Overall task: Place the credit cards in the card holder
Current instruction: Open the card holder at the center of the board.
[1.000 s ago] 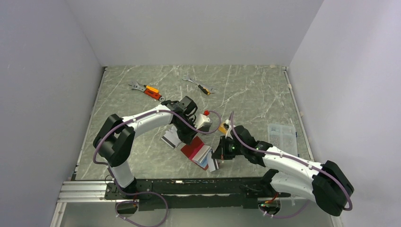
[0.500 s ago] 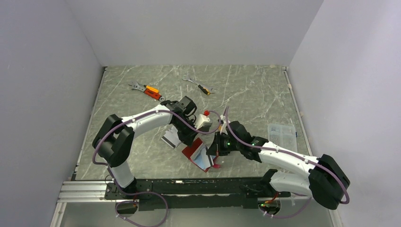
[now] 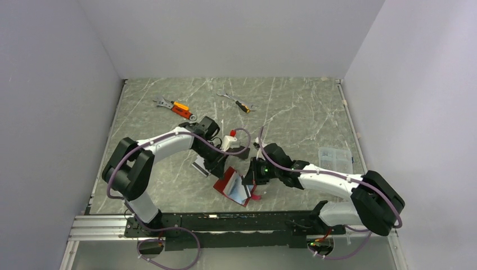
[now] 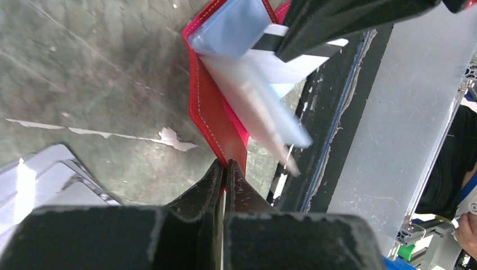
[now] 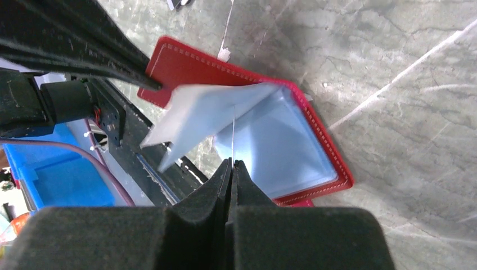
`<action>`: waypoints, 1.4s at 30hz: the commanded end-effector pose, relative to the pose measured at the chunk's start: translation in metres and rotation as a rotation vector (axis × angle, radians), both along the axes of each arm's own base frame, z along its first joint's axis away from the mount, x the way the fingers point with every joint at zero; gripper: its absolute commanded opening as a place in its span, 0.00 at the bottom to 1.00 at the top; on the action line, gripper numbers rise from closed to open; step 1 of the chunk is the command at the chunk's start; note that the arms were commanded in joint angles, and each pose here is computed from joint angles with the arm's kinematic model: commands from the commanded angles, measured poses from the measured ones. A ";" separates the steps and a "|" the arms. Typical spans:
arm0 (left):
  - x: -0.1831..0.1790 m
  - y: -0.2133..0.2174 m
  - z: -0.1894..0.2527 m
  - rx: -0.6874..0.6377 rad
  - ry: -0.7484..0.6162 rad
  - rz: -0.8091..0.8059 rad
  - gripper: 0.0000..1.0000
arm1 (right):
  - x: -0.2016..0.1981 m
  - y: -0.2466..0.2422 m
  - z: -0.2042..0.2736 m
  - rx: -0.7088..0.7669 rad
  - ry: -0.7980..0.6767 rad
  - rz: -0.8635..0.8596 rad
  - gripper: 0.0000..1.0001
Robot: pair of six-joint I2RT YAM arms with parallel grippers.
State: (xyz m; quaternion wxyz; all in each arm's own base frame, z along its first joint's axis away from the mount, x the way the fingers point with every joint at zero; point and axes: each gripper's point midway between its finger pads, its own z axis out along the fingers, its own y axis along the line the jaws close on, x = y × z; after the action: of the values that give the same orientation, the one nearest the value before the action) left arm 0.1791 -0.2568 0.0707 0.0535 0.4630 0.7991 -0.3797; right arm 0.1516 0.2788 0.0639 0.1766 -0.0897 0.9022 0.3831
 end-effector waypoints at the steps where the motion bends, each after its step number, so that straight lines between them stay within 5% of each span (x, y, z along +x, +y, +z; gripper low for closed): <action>1: -0.007 -0.007 0.012 -0.085 -0.029 0.027 0.06 | 0.019 0.026 0.033 0.094 -0.091 0.032 0.00; 13: -0.018 -0.007 0.000 -0.189 0.069 0.163 0.12 | 0.017 0.028 0.013 0.056 -0.036 0.040 0.00; 22: -0.011 0.003 0.013 -0.214 -0.037 0.147 0.21 | 0.005 0.025 -0.016 0.002 0.035 0.069 0.00; 27: -0.010 0.009 0.029 -0.221 -0.111 0.068 0.37 | 0.000 0.023 -0.028 -0.050 0.045 0.088 0.00; 42: -0.040 0.026 -0.007 -0.068 -0.583 -0.533 0.38 | -0.003 0.015 -0.035 -0.116 0.033 0.114 0.00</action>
State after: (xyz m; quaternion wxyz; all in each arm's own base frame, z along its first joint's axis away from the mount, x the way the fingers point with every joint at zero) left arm 0.1432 -0.2358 0.0764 0.1897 0.6524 0.6577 -0.3253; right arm 0.1494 0.3006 0.0373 0.1360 -0.1256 0.9093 0.3728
